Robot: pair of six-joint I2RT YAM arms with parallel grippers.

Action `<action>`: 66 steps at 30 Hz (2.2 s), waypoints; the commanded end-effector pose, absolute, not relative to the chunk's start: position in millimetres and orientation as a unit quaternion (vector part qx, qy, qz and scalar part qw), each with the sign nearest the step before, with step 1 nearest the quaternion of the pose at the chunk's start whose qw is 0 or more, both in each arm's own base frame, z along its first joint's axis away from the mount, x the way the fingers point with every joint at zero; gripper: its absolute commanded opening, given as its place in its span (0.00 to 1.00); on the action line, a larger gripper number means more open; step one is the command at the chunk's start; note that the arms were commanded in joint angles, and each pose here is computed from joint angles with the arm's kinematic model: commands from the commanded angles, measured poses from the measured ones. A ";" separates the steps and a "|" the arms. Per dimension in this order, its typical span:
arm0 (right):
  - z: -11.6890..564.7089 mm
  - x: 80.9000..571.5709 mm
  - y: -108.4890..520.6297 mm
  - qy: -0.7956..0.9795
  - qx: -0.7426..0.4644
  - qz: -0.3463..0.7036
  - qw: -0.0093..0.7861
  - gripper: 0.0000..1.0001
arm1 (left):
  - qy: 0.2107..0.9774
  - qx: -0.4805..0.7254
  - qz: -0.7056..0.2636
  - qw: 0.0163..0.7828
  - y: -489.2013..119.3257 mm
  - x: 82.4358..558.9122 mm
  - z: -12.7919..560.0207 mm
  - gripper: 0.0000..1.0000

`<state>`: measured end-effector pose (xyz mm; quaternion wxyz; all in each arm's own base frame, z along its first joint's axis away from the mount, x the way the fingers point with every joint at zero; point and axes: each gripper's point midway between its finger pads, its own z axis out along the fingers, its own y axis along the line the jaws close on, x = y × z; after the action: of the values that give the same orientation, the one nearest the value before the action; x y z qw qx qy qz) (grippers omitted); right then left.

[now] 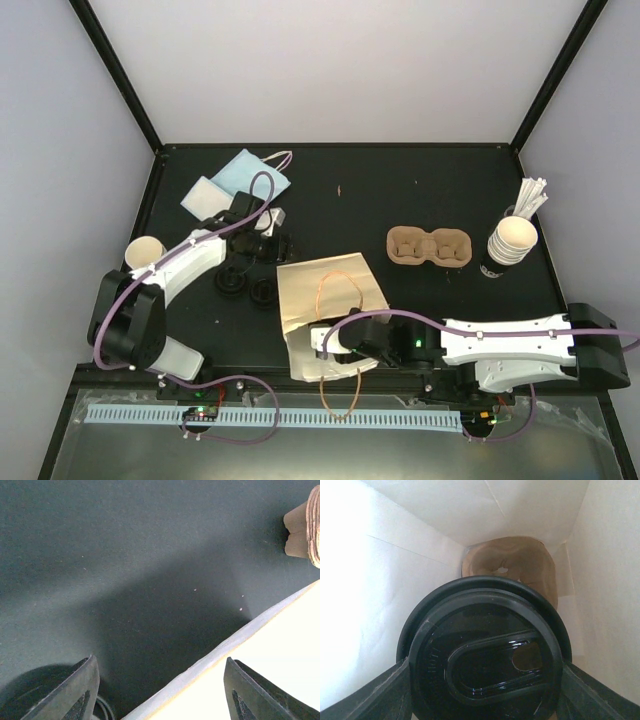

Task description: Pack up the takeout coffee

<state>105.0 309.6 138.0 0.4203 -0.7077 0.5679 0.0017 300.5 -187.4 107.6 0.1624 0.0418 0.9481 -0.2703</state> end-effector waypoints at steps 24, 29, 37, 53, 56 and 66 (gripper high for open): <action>152.6 111.1 339.6 0.547 -0.698 0.000 0.462 0.35 | 0.927 0.069 -0.341 0.137 -225.7 287.6 106.9 0.62; 153.8 116.5 343.4 0.546 -0.692 -0.014 0.471 0.35 | 0.927 0.076 -0.344 0.129 -227.7 281.2 103.8 0.60; 158.7 123.0 348.9 0.546 -0.679 -0.024 0.490 0.35 | 0.927 0.080 -0.346 0.123 -228.3 277.1 101.1 0.57; 159.4 102.1 336.6 0.546 -0.710 0.017 0.444 0.35 | 0.927 0.088 -0.344 0.122 -229.2 277.0 101.0 0.55; 156.5 95.9 328.7 0.545 -0.718 0.019 0.432 0.35 | 0.927 0.088 -0.344 0.120 -230.0 277.5 100.9 0.55; 117.2 104.1 326.6 0.537 -0.730 -0.025 0.422 0.34 | 0.926 0.087 -0.352 0.102 -233.1 274.4 92.7 0.54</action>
<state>97.9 320.9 126.8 0.4119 -0.7328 0.5415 -0.0031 278.2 -226.7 95.0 0.1158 0.0766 0.9308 -0.3381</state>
